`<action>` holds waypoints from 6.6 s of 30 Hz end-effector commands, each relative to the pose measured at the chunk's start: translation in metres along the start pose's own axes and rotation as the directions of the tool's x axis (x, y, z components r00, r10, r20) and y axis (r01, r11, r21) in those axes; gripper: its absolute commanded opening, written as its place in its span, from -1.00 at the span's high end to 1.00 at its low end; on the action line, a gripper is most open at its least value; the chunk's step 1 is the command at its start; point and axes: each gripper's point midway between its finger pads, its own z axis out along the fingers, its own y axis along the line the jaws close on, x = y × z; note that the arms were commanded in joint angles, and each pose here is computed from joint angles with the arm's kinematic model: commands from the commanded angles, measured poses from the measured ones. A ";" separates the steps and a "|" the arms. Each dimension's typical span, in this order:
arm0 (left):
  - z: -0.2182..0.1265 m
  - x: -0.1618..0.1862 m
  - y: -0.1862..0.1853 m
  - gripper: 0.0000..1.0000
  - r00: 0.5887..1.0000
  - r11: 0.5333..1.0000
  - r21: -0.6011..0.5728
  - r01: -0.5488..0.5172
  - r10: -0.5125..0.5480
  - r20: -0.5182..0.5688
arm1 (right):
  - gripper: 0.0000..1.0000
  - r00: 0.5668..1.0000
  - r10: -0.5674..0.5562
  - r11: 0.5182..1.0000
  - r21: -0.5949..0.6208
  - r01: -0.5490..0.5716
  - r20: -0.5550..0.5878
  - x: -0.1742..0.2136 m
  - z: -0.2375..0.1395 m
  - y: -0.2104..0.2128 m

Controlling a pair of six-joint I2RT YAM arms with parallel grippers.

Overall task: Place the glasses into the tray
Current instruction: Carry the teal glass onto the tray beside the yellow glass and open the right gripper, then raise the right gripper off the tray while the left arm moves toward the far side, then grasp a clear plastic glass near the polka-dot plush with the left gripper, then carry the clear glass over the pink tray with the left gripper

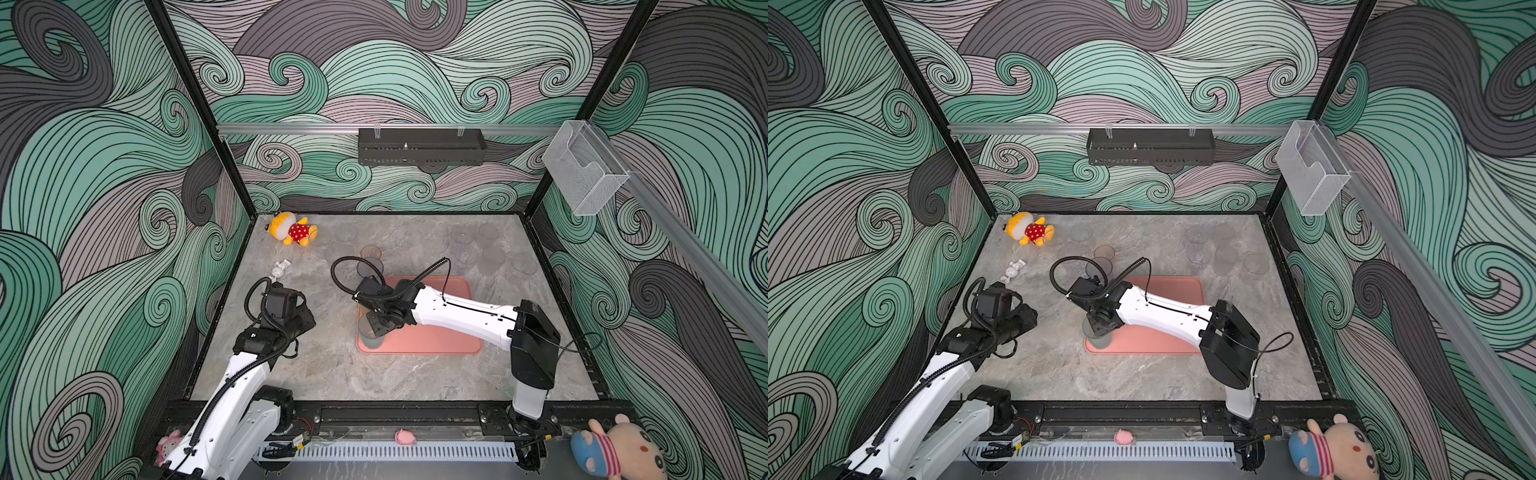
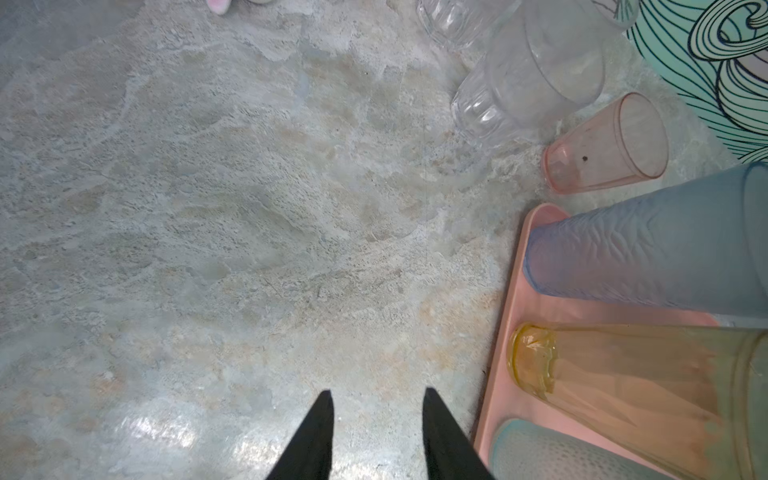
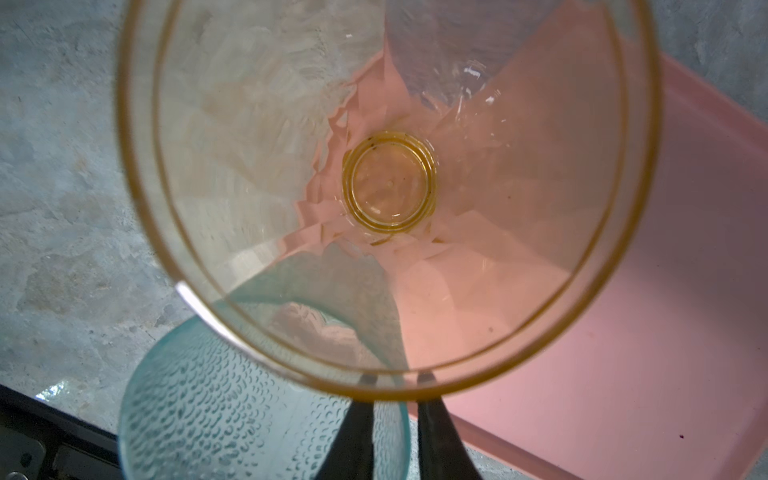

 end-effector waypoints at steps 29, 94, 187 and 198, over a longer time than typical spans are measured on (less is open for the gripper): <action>0.009 -0.077 -0.104 0.12 0.941 0.937 0.114 -0.329 0.316 0.117 | 0.02 0.916 0.369 0.926 -0.148 -0.348 0.157 -0.018 -0.069 -0.152; 0.166 -0.142 -0.105 0.16 0.912 0.927 -0.092 -0.365 0.336 -0.234 | -0.15 0.955 0.297 0.939 -0.187 -0.289 0.018 -0.038 -0.015 -0.133; 0.136 0.026 -0.292 0.98 0.530 0.607 0.225 -0.762 0.785 -0.321 | -0.12 0.781 0.623 0.771 -0.199 -0.605 0.042 -0.004 -0.018 -0.221; 0.122 0.026 -0.307 0.82 0.530 0.597 0.261 -0.758 0.798 -0.287 | -0.10 0.816 0.577 0.802 -0.200 -0.562 0.020 -0.009 -0.009 -0.210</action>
